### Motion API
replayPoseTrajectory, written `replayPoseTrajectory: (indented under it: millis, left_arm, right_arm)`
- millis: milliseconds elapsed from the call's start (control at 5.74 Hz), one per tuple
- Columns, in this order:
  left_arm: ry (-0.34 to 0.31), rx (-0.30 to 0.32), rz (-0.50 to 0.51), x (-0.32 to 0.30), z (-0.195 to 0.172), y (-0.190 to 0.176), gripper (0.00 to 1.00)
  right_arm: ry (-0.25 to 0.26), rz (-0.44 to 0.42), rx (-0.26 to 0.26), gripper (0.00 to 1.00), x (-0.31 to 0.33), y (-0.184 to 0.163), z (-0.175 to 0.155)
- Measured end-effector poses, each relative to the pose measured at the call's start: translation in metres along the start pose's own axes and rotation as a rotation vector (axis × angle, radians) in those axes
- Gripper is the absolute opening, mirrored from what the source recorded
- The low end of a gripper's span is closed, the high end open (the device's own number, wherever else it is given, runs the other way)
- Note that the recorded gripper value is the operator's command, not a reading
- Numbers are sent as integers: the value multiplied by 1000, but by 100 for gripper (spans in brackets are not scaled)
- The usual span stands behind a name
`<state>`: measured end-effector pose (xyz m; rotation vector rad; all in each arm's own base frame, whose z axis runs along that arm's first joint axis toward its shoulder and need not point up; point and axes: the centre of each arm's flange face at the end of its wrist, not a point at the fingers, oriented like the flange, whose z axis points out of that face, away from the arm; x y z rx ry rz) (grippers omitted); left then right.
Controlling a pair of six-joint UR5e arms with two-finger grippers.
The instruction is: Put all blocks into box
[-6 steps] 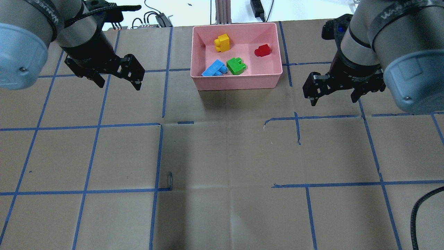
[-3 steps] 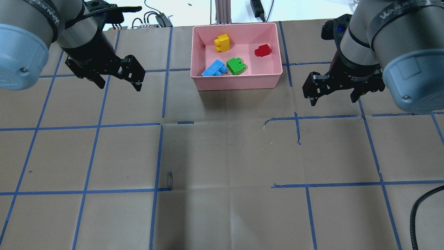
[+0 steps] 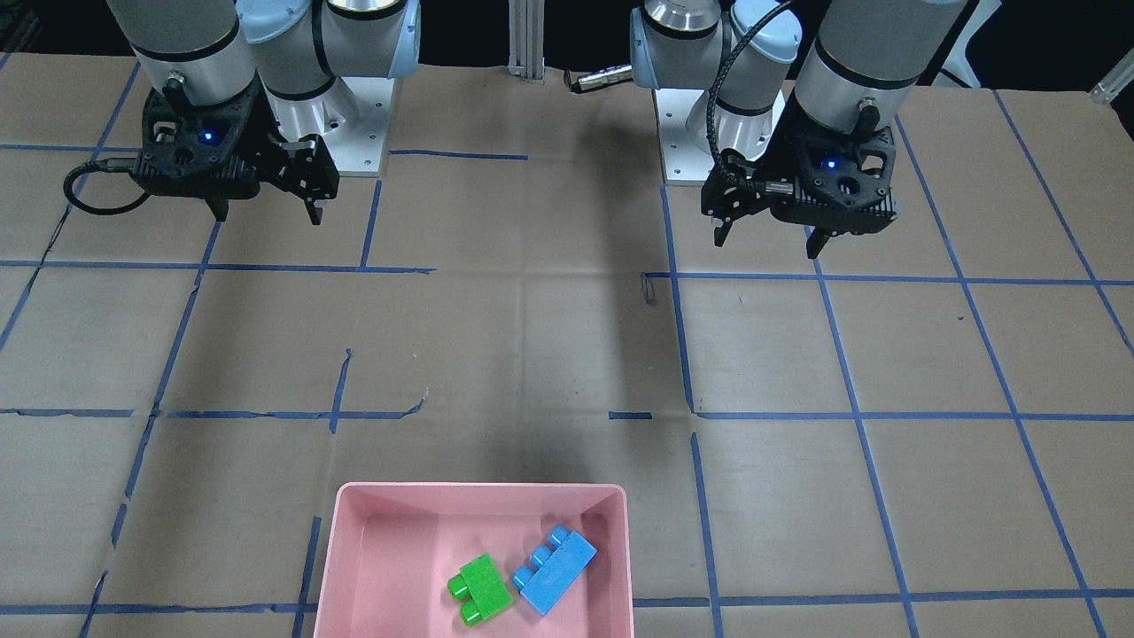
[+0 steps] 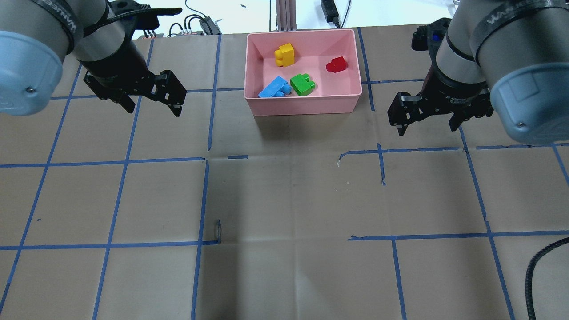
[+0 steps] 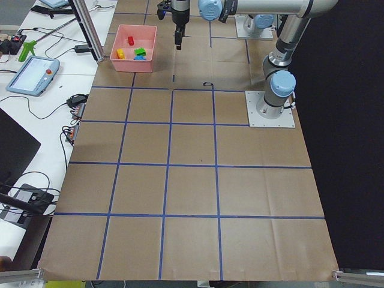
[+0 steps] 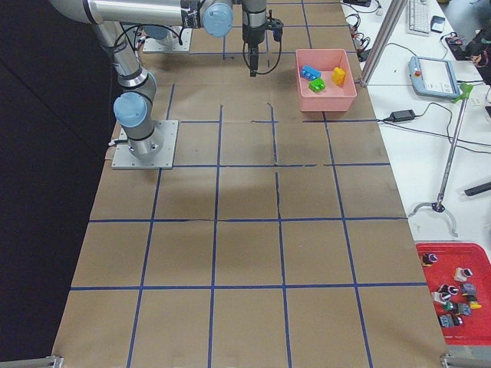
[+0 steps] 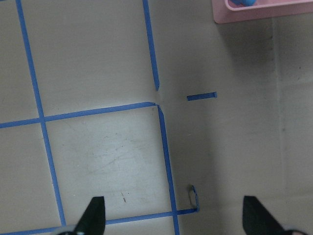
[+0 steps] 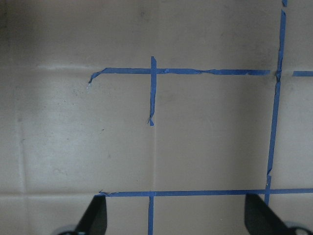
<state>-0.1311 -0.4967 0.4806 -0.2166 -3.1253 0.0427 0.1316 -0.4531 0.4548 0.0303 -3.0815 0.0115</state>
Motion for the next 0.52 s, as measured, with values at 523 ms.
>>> replayPoseTrajectory:
  millis: [523]
  left_arm:
    - [-4,4,0,0,0,0,100]
  right_arm:
    - [-1,3,1,100,0,0,-1]
